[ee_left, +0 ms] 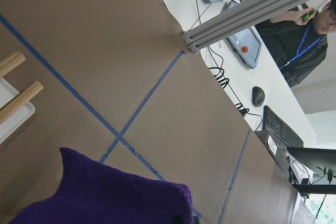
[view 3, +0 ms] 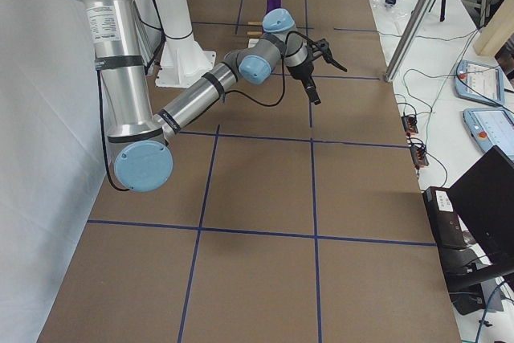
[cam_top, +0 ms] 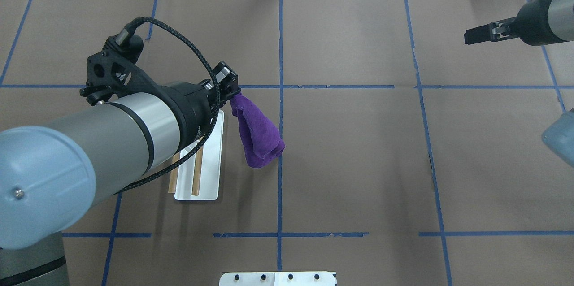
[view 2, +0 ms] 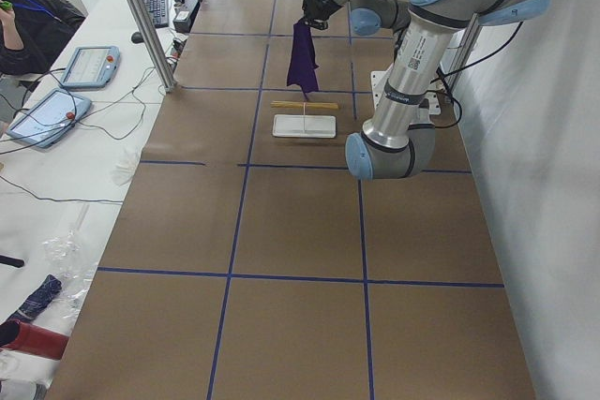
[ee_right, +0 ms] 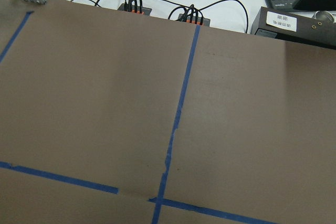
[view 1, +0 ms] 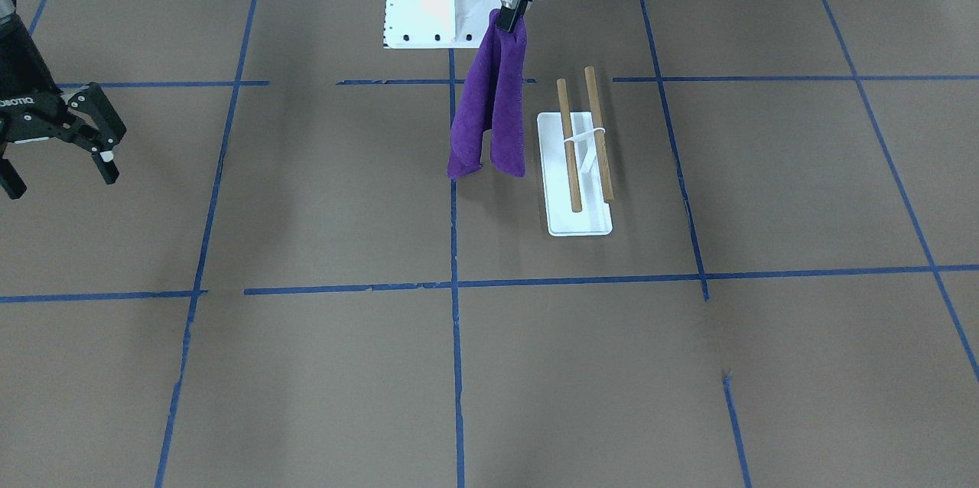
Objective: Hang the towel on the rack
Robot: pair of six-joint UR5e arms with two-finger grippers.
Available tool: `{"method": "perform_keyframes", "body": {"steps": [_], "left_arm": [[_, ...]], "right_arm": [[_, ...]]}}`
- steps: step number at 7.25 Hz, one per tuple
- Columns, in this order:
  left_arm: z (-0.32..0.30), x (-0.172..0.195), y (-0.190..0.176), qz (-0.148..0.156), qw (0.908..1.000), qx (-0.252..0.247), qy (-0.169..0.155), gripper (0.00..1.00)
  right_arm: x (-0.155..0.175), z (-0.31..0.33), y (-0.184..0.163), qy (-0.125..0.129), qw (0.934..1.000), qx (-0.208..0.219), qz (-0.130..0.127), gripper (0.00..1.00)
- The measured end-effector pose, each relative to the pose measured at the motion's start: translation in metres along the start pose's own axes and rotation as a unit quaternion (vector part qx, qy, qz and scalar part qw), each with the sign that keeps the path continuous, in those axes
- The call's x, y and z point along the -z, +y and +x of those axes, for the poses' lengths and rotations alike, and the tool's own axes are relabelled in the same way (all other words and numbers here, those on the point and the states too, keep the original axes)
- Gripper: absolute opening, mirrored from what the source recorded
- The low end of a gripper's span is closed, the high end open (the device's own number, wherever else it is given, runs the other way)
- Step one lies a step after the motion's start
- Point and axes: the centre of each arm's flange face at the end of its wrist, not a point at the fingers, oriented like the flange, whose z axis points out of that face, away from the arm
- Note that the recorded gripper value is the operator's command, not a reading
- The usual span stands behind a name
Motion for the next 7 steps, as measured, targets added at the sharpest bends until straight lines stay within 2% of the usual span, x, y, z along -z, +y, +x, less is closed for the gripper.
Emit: {"method": "perform_keyframes", "body": {"steps": [3, 5, 7], "left_arm": [[-0.042, -0.002, -0.021, 0.029, 0.9972, -0.057, -0.039, 0.00], [-0.079, -0.014, -0.033, 0.052, 0.9913, -0.094, -0.076, 0.00], [-0.117, -0.024, -0.049, 0.078, 0.9820, -0.129, -0.115, 0.00]], "right_arm": [[-0.008, 0.048, -0.005, 0.007, 0.9986, 0.022, -0.048, 1.00], [-0.011, 0.076, -0.005, 0.021, 0.9946, 0.058, -0.084, 1.00], [-0.012, 0.090, -0.003, 0.028, 0.9926, 0.068, -0.096, 1.00]]}}
